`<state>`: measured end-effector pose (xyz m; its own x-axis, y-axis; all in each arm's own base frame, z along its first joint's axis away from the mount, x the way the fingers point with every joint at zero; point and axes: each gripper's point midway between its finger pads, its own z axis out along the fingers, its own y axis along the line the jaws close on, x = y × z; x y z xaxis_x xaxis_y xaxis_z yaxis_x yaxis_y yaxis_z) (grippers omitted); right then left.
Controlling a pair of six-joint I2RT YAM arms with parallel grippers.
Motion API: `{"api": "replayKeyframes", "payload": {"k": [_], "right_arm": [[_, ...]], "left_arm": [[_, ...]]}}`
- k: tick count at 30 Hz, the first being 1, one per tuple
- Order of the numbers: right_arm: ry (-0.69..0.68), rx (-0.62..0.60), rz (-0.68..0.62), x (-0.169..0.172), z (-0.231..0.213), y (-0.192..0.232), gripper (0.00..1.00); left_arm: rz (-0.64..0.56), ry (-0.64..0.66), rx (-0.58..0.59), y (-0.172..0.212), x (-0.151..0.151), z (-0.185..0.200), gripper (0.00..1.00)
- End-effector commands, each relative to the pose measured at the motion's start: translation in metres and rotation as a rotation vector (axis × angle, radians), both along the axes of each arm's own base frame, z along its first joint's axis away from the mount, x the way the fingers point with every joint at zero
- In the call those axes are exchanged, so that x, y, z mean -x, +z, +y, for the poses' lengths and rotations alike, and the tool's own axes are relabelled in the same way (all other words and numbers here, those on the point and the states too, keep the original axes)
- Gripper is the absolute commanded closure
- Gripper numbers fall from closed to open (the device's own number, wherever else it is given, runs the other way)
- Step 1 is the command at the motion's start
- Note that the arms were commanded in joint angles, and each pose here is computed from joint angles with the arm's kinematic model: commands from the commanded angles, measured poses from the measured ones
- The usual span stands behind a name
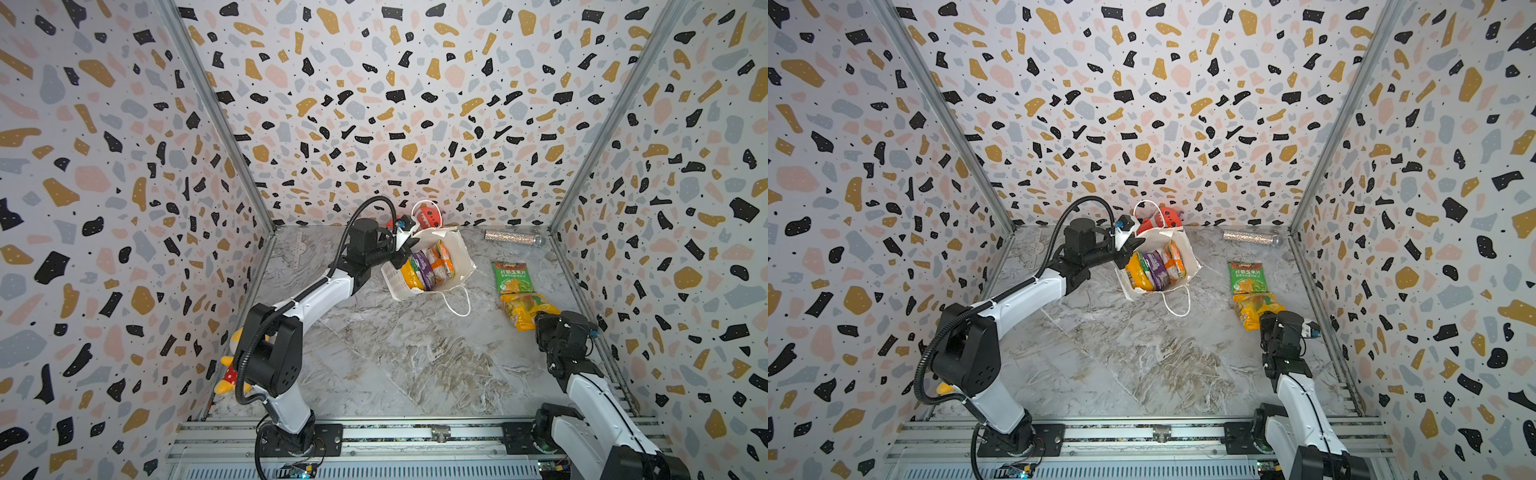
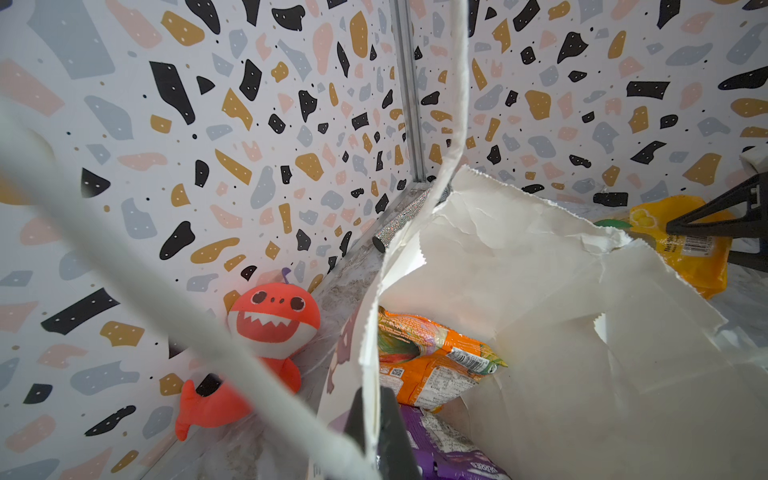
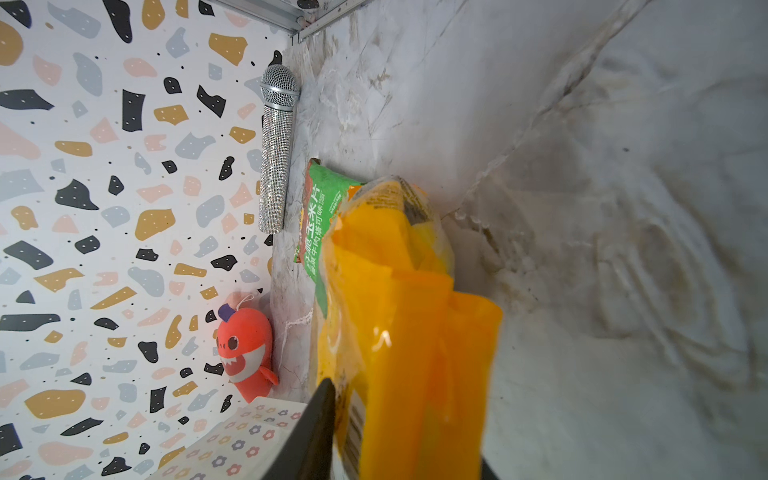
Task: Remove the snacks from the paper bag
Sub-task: 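Lower the yellow packet onto the table beside the green chip bag, release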
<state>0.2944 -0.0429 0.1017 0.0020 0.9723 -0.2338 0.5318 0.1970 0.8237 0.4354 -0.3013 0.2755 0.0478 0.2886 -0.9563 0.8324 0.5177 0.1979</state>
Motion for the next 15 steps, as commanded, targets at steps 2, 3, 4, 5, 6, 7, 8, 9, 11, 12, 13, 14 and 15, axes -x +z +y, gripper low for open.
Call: {"api": "replayKeyframes", "payload": {"k": [2,3,4,5,6,7,8,9,11,12,13,14,15], "right_arm": [[0.017,-0.002,-0.031,-0.006,0.002,0.001,0.66],[0.026,-0.001,-0.029,-0.007,0.003,0.0,0.66],[0.026,-0.008,-0.016,-0.006,0.004,-0.002,0.66],[0.024,-0.008,-0.012,-0.005,0.003,-0.003,0.66],[0.024,-0.006,-0.014,-0.005,0.003,-0.001,0.62],[0.026,-0.005,-0.008,-0.005,0.003,-0.001,0.56],[0.029,0.0,-0.006,-0.005,0.004,0.002,0.51],[0.037,0.011,-0.006,-0.007,0.004,0.006,0.46],[0.046,0.021,0.003,-0.007,0.004,0.012,0.37],[0.051,0.023,0.004,-0.007,0.004,0.015,0.33],[0.049,0.026,0.005,-0.007,0.004,0.018,0.28],[0.049,0.028,0.009,-0.006,0.004,0.02,0.26],[0.048,0.03,0.019,-0.004,0.004,0.02,0.25]], "left_arm": [[-0.09,-0.024,0.046,0.031,0.007,-0.003,1.0],[-0.09,-0.025,0.047,0.031,0.007,-0.003,1.0],[-0.091,-0.028,0.047,0.031,0.008,-0.004,1.0],[-0.091,-0.026,0.047,0.031,0.008,-0.003,1.0],[-0.092,-0.025,0.046,0.031,0.008,-0.004,1.0],[-0.09,-0.024,0.046,0.03,0.007,-0.003,1.0],[-0.089,-0.023,0.046,0.03,0.007,-0.003,1.0],[-0.09,-0.023,0.044,0.03,0.007,-0.003,1.0],[-0.092,-0.026,0.045,0.031,0.008,-0.003,1.0],[-0.092,-0.026,0.045,0.031,0.008,-0.003,1.0],[-0.092,-0.028,0.046,0.032,0.009,-0.003,1.0],[-0.095,-0.028,0.046,0.032,0.009,-0.003,1.0],[-0.095,-0.028,0.046,0.033,0.009,-0.003,1.0]]}}
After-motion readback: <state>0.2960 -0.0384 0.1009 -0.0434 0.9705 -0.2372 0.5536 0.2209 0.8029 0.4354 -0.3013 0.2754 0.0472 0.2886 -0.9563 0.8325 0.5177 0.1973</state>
